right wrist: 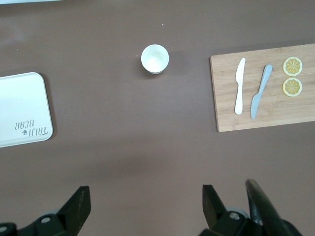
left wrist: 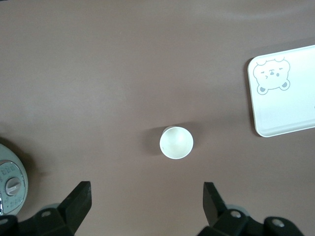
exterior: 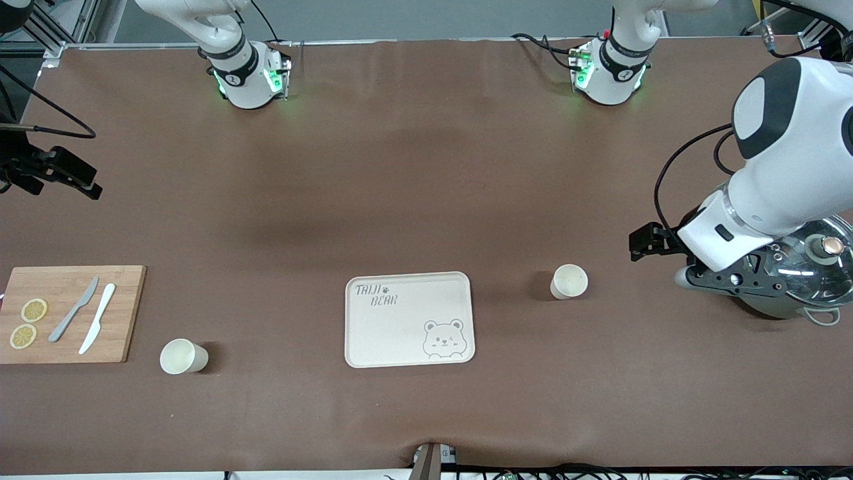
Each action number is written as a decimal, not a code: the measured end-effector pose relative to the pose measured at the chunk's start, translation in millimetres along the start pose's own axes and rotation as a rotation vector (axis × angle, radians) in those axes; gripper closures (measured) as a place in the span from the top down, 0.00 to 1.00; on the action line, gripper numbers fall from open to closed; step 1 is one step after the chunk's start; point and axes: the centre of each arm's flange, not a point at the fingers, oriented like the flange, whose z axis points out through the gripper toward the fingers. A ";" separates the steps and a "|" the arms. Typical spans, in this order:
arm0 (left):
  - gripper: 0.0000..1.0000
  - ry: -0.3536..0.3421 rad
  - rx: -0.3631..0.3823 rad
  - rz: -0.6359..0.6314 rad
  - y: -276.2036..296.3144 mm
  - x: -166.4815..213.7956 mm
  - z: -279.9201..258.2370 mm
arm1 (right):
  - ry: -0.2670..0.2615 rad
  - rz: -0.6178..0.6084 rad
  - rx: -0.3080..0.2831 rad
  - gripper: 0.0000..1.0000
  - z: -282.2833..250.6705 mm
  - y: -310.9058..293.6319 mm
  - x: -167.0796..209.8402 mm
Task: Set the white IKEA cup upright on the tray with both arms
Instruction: 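Reach the left gripper to one white cup while the right gripper reaches the other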
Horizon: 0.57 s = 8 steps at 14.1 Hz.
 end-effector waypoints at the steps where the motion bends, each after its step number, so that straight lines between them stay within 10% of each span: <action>1: 1.00 0.000 0.000 0.004 2.4 -0.2 0.1 | 0.000 0.000 0.000 1.00 0.0 0.0 0.0; 8: 1.00 -0.080 0.045 0.065 28.4 1.9 105.8 | 0.000 0.000 0.000 1.00 0.1 0.0 0.0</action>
